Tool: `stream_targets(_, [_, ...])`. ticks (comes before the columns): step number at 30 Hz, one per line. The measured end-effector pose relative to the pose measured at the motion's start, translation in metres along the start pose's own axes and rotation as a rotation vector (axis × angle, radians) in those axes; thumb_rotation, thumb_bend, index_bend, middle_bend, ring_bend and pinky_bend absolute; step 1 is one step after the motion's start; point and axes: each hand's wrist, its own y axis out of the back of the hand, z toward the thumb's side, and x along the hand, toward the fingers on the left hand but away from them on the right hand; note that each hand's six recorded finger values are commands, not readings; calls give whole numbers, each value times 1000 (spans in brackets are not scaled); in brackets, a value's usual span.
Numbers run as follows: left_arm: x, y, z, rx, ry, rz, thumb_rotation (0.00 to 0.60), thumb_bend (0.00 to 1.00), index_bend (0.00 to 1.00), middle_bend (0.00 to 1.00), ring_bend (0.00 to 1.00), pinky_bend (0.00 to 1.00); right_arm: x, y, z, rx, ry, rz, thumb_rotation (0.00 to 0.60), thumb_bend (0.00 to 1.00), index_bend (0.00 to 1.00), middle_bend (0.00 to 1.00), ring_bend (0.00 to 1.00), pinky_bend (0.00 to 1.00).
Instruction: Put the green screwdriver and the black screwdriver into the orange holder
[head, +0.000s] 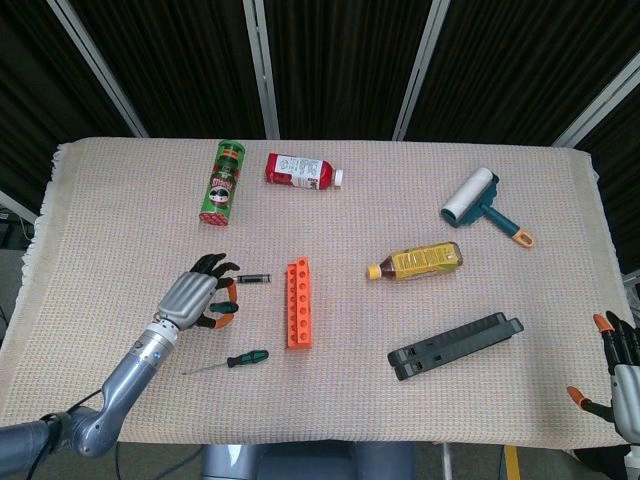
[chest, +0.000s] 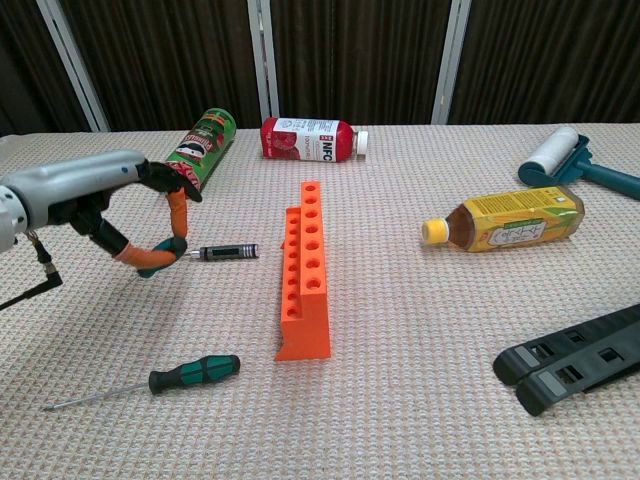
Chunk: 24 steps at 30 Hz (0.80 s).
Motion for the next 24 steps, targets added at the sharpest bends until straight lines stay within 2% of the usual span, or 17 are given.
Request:
stream_targets(7, [0,34,31,-421,-96,23,600,386,634,205,38,0,1,0,-2,-3,-1,-2,600,0,0,0,0,0])
stream_targets(13, [6,53,62,-719,-195,4,600,387,638,205,38,0,3,1,-4,-8,-6,-8,600,0,0,0,0,0])
stream_targets(16, [13,57,81,-828,-247,-4,600,387,644,208,38,0,4,2,-6,-12,-13,-10,600,0,0,0,0,0])
stream_targets(19, [17,56,97,-892,-279,-31,600,387,645,209,38,0,5,2,-9,-17,-19,-13,600,0,0,0,0,0])
stream_targets(24, [19,49,116,-943,-308,-83,600,388,646,209,39,0,7,2,-11,-21,-20,-16,600,0,0,0,0,0])
